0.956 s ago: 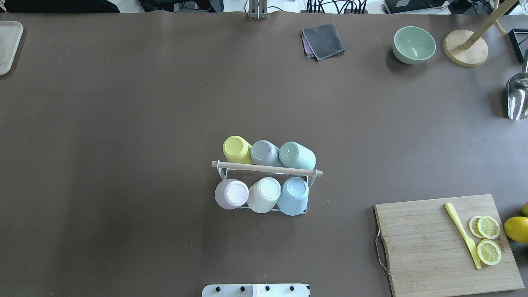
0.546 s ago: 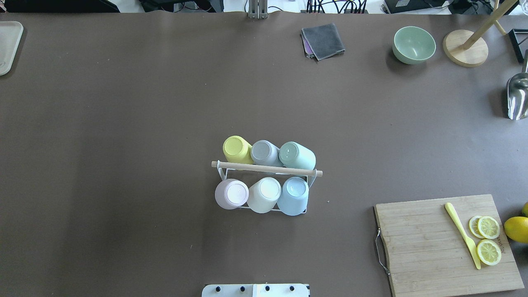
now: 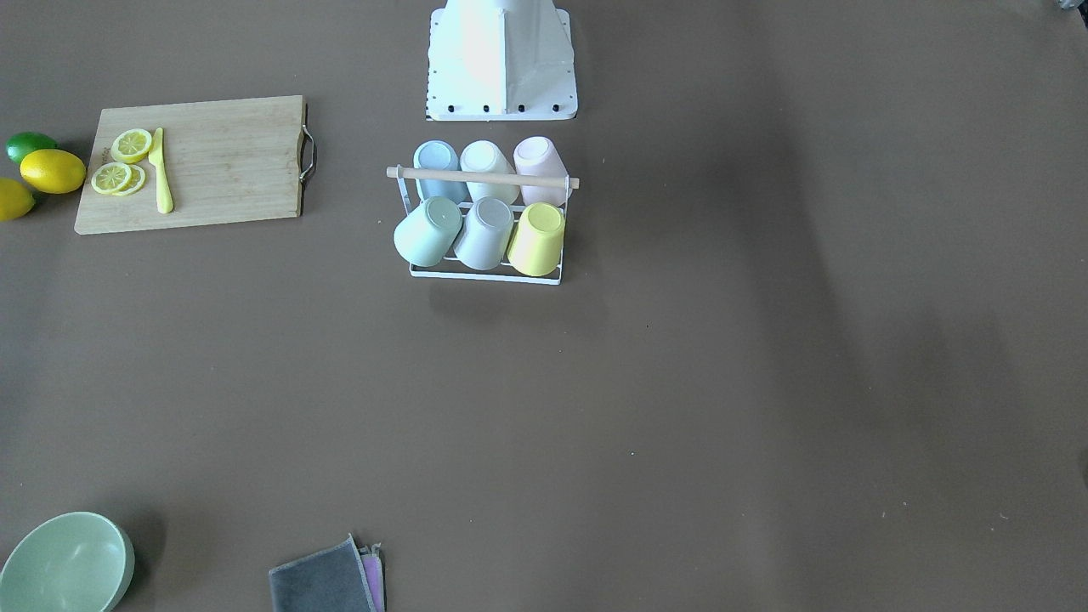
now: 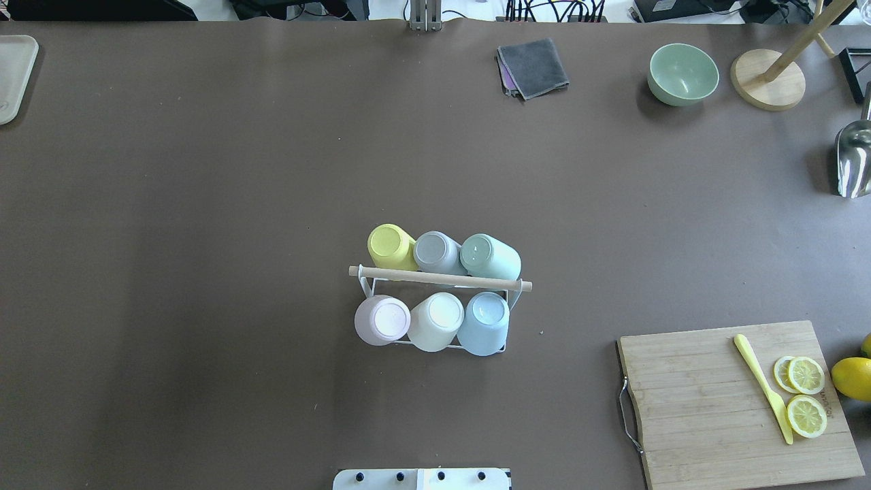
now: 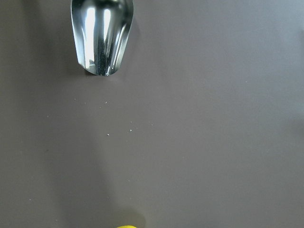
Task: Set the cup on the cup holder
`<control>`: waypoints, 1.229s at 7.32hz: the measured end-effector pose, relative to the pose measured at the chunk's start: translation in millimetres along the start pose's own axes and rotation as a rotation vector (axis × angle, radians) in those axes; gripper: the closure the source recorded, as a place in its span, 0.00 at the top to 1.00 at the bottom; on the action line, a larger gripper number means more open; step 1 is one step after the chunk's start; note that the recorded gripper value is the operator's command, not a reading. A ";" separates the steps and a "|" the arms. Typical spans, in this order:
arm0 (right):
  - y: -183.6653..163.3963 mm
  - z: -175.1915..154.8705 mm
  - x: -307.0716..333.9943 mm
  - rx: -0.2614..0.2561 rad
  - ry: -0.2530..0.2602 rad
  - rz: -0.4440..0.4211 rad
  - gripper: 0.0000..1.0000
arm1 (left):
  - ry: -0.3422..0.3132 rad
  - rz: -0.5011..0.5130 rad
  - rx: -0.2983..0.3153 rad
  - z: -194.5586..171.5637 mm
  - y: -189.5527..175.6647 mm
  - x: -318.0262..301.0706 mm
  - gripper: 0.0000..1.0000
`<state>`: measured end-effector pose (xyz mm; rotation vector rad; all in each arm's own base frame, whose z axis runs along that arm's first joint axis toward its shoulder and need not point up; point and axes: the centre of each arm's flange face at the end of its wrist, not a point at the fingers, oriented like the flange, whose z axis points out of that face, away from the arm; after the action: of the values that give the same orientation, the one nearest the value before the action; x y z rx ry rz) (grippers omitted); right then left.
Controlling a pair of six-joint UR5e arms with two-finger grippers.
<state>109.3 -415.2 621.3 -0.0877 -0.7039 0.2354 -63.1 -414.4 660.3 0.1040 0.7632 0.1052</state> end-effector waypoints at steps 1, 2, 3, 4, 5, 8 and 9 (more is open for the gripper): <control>-0.8 -0.9 -0.6 0.009 0.002 -0.013 1.00 | 0.000 0.003 0.003 -1.0 -1.2 0.9 0.98; -1.6 -1.4 -1.4 0.016 0.000 -0.024 1.00 | 0.000 0.007 0.008 -2.8 -2.1 2.5 0.98; -2.6 -1.5 -2.1 0.025 -0.002 -0.034 1.00 | -0.001 0.010 0.012 -4.3 -3.0 3.8 0.98; -3.9 0.0 -1.3 0.033 -0.005 -0.041 1.00 | 0.000 0.010 0.012 -4.5 -2.9 3.6 0.98; -6.1 3.3 1.0 0.042 -0.008 -0.050 1.00 | 0.000 0.011 0.013 -5.0 -2.5 3.6 0.98; -10.4 11.2 6.8 0.060 -0.021 -0.065 1.00 | 0.002 0.015 0.017 -6.5 -4.6 4.8 0.98; -10.7 11.6 6.8 0.061 -0.023 -0.067 1.00 | 0.002 0.017 0.019 -7.3 -5.5 5.2 0.98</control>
<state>108.7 -423.9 636.0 -0.0033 -0.7207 0.1938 -64.1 -418.8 650.8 0.1285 0.7651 0.1146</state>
